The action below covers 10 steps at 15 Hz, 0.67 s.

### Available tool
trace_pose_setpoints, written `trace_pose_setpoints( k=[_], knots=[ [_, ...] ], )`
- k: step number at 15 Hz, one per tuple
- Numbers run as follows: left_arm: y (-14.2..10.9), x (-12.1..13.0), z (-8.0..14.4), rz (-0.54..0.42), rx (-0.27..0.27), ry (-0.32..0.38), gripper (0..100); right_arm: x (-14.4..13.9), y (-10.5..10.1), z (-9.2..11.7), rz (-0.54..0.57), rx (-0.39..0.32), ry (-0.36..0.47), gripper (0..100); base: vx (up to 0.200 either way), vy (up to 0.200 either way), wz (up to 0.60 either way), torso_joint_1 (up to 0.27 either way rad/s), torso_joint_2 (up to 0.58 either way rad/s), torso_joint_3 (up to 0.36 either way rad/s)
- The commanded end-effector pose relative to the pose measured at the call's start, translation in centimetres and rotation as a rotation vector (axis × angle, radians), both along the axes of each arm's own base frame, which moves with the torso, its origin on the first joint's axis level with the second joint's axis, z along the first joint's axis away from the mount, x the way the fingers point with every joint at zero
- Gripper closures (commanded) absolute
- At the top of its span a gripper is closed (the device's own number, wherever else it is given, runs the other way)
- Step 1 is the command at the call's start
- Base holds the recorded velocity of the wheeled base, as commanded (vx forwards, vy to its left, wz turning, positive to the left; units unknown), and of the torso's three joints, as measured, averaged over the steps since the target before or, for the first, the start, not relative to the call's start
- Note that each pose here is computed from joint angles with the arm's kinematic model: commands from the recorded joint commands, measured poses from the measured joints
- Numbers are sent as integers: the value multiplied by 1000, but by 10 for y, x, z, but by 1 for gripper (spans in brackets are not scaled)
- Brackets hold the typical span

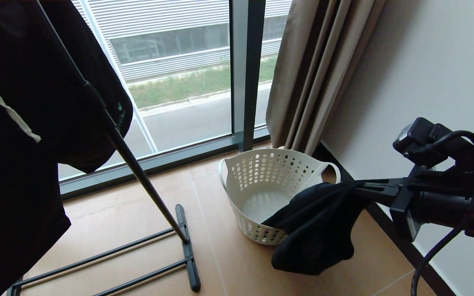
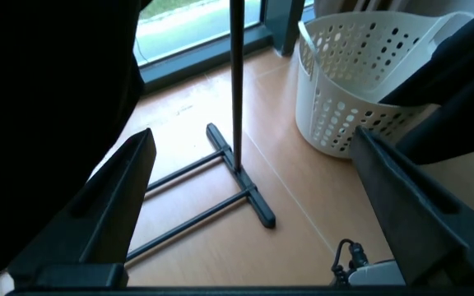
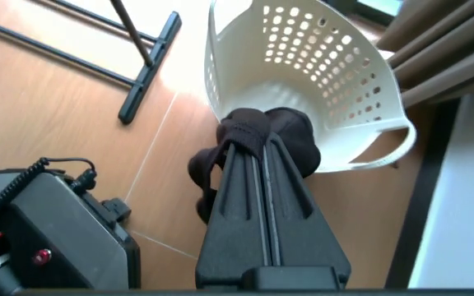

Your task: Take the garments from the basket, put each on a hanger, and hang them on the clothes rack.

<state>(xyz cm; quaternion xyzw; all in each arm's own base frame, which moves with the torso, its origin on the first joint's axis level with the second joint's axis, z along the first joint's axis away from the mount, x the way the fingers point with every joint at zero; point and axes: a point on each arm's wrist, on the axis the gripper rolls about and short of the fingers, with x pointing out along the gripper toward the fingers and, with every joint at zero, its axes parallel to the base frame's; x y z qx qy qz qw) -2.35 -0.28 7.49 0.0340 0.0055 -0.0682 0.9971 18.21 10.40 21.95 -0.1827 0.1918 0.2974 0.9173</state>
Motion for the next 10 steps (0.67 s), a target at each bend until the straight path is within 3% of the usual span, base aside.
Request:
trace_pose_setpoints(
  k=[1,3,10],
  knots=[
    [0,0,0,-1,0,1,0,-1,-4,-10,-15,-9,23,100,0,0,0,2,-2,212],
    [0,0,0,1,0,1,0,1,-3,-18,-17,-22,52,100,0,0,0,5,0,198],
    [0,0,0,-1,0,1,0,6,0,-17,-29,24,30,100,0,0,0,3,-1,201]
  ],
)
